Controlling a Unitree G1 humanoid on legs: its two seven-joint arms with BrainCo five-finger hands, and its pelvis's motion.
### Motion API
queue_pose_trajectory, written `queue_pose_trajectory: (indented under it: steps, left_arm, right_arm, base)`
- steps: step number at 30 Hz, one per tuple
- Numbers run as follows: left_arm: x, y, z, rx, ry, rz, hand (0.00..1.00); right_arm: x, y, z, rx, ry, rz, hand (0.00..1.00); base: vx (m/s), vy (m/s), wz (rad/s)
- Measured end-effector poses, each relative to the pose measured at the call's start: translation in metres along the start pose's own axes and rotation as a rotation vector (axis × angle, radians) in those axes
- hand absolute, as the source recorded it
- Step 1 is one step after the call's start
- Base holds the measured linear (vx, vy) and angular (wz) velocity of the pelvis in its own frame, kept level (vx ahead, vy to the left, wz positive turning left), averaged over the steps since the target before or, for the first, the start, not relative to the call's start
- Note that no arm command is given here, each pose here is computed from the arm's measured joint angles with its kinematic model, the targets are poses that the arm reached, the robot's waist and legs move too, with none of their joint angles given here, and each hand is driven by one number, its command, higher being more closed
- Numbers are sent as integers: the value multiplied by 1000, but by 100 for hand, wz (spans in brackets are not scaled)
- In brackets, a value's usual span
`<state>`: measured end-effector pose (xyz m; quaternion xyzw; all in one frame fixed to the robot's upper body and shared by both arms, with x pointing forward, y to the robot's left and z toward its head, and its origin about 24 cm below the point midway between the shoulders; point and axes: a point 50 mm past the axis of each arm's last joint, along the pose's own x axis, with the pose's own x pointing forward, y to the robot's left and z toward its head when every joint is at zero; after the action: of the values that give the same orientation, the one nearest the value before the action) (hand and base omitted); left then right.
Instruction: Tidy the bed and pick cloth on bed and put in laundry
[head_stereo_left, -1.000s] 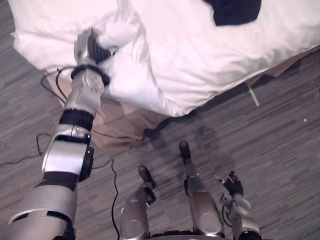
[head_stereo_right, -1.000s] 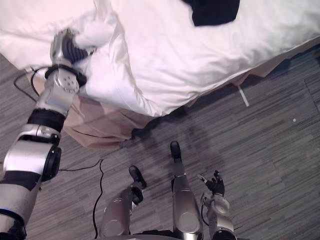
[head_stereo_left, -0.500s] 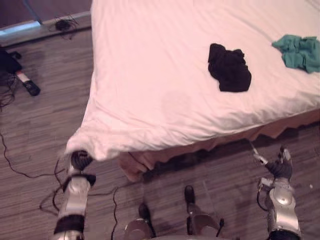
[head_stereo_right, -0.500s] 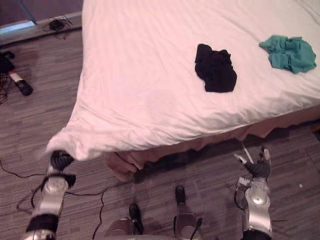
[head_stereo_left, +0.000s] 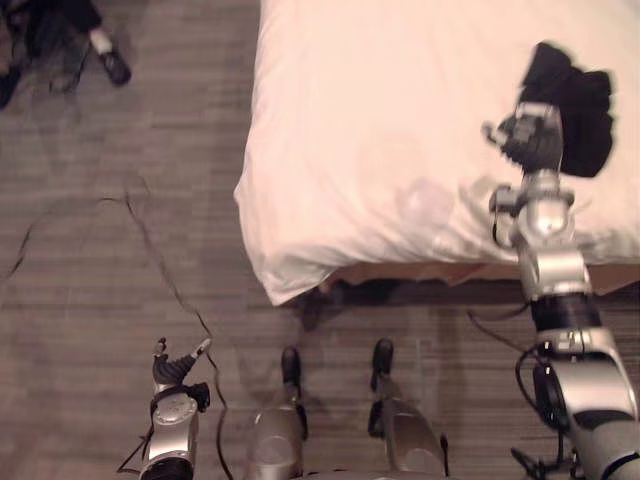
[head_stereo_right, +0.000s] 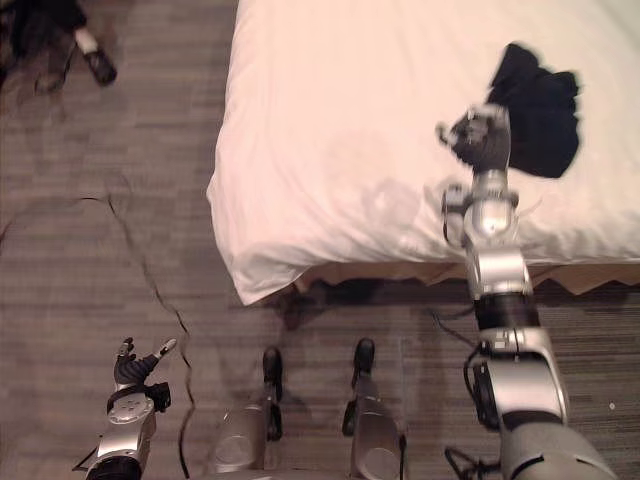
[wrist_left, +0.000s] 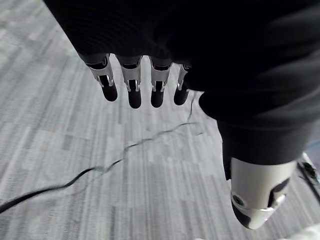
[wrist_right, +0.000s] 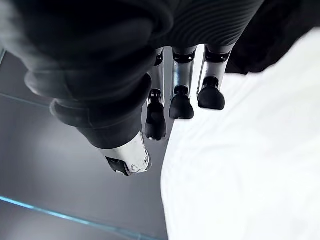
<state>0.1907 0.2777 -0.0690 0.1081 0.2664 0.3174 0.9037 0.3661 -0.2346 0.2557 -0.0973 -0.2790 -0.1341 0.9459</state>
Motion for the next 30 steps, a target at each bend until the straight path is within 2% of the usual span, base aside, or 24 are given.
queue_pose_trajectory:
  steps: [3, 6, 10, 13, 15, 17, 18, 19, 20, 21, 23, 27, 29, 30]
  left_arm:
    - [4, -13, 10, -17, -6, -19, 0]
    - [8, -33, 28, -28, -44, -67, 0]
    - [10, -54, 52, -51, -98, -112, 0]
    - [8, -69, 65, -60, -135, -152, 0]
    - [3, -78, 68, -76, -143, -176, 0]
    - [-5, -92, 63, -63, -130, -224, 0]
    - [-8, -96, 62, -62, -127, -237, 0]
    - [-12, -103, 61, -53, -130, -264, 0]
    - [-17, -110, 61, -58, -127, -286, 0]
    - [-18, -111, 60, -61, -124, -290, 0]
    - [-20, -113, 55, -58, -111, -314, 0]
    - [-21, -104, 36, -25, -66, -315, 0]
    - [-24, -97, 11, 10, 3, -314, 0]
    - [-27, -95, 1, 30, 35, -325, 0]
  right_arm:
    - [17, -1, 13, 92, -19, -54, 100]
    - [19, 5, -1, 129, 56, -50, 100]
    - [14, 26, -4, 256, 41, -15, 100]
    - [3, 45, -11, 372, 72, 85, 100]
    - [-16, 79, -14, 418, 89, 251, 100]
    - [-61, 144, -19, 501, 151, 569, 100]
    - [-77, 161, -23, 524, 191, 649, 100]
    - [-109, 190, -32, 553, 290, 790, 100]
    - [-158, 221, -49, 591, 470, 929, 100]
    - [-178, 230, -55, 606, 537, 975, 100]
    - [-248, 259, -55, 725, 736, 1140, 100]
    - [-250, 272, -30, 932, 732, 1154, 100]
    - [-232, 267, -24, 1019, 686, 1078, 100]
    - [-211, 256, -21, 1071, 615, 991, 100]
  base:
    - [-48, 37, 44]
    - [-47, 33, 30]
    - [-45, 57, 18]
    - [-22, 48, -2]
    - [-16, 4, -7]
    - [-4, -25, -19]
    - [18, -39, -17]
    - [42, -49, 1]
    - [39, -40, 12]
    - [63, -43, 27]
    - [56, -26, 26]
    - [12, 7, 0]
    - [46, 16, -15]
    - [51, 8, -22]
